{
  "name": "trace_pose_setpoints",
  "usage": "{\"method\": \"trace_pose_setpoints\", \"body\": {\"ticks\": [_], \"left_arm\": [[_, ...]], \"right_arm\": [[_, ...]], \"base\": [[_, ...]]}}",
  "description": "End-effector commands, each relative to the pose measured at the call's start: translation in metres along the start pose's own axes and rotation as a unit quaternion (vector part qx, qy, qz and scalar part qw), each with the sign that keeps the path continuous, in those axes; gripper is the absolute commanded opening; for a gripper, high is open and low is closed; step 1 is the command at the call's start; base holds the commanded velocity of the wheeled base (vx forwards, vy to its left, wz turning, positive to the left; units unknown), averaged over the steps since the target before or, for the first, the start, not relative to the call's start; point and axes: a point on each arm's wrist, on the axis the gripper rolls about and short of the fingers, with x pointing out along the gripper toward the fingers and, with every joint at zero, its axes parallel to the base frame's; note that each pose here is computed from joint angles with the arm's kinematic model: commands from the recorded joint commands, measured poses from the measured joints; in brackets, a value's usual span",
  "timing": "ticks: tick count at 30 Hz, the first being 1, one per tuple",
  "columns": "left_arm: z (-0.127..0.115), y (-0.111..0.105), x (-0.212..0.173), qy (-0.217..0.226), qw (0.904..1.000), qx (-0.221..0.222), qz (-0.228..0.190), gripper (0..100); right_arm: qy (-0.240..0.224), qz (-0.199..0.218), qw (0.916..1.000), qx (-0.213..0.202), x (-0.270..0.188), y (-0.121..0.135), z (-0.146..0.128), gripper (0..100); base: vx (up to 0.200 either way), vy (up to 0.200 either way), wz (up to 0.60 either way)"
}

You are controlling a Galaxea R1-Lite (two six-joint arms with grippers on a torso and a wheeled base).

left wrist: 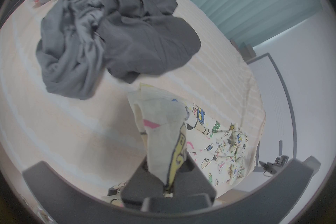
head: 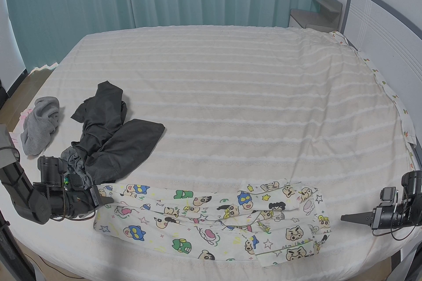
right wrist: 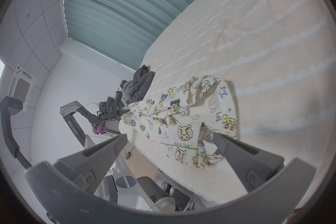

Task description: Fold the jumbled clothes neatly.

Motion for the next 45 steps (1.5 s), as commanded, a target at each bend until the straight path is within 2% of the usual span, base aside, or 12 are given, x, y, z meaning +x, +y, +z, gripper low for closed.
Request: {"method": "trace_pose_setpoints", "body": {"ticks": [1, 11, 16, 20, 23, 24, 26, 27, 29, 33, 40, 45], "left_arm": [[0.013, 0.014, -0.028, -0.046, 0.9987, -0.023, -0.006, 0], [0.027, 0.047, -0.06, -0.103, 0.9932, -0.053, 0.009, 0], [0.025, 0.044, -0.063, -0.106, 0.993, -0.051, 0.007, 0], [0.022, 0.026, -0.066, -0.106, 0.994, -0.026, -0.012, 0], [0.016, -0.011, -0.064, -0.095, 0.9952, 0.01, -0.021, 0], [0.016, -0.011, -0.064, -0.095, 0.9952, 0.01, -0.021, 0], [0.012, -0.054, -0.06, -0.089, 0.9952, 0.03, -0.027, 0], [0.011, -0.058, -0.059, -0.087, 0.9953, 0.031, -0.028, 0], [0.007, -0.097, -0.053, -0.073, 0.9952, 0.05, -0.041, 0], [-0.004, -0.149, -0.04, -0.062, 0.9931, 0.093, -0.036, 0], [-0.025, -0.213, -0.005, -0.038, 0.9857, 0.149, -0.069, 0], [-0.062, -0.252, 0.024, -0.012, 0.978, 0.193, -0.077, 0]], "right_arm": [[0.0, 0.0, 1.0, 0.001, 0.0, -0.001, 0.0, 100], [0.0, -0.001, 1.0, 0.005, 0.0, -0.002, 0.0, 100], [0.001, -0.001, 1.0, 0.007, 0.001, -0.003, 0.0, 100], [0.001, -0.001, 1.0, 0.007, 0.001, -0.003, 0.001, 100], [0.001, -0.001, 1.0, 0.008, 0.001, -0.003, 0.0, 100], [0.001, -0.001, 1.0, 0.008, 0.001, -0.003, 0.0, 100], [0.001, -0.001, 1.0, 0.008, 0.001, -0.004, 0.001, 100], [0.001, -0.001, 1.0, 0.008, 0.001, -0.004, 0.001, 100], [0.001, -0.001, 1.0, 0.008, 0.001, -0.004, 0.001, 100], [0.001, -0.002, 0.9999, 0.01, 0.001, -0.005, 0.001, 100], [0.002, -0.001, 0.9999, 0.01, 0.002, -0.006, 0.0, 100], [0.003, -0.001, 0.9999, 0.011, 0.002, -0.006, 0.0, 100]], "base": [[0.0, 0.0, 0.0], [0.0, 0.0, 0.0], [0.0, 0.0, 0.0], [0.0, 0.0, 0.0], [0.0, 0.0, 0.0], [0.0, 0.0, 0.0], [0.0, 0.0, 0.0], [0.0, 0.0, 0.0], [0.0, 0.0, 0.0], [0.0, 0.0, 0.0], [0.0, 0.0, 0.0], [0.0, 0.0, 0.0]]}}
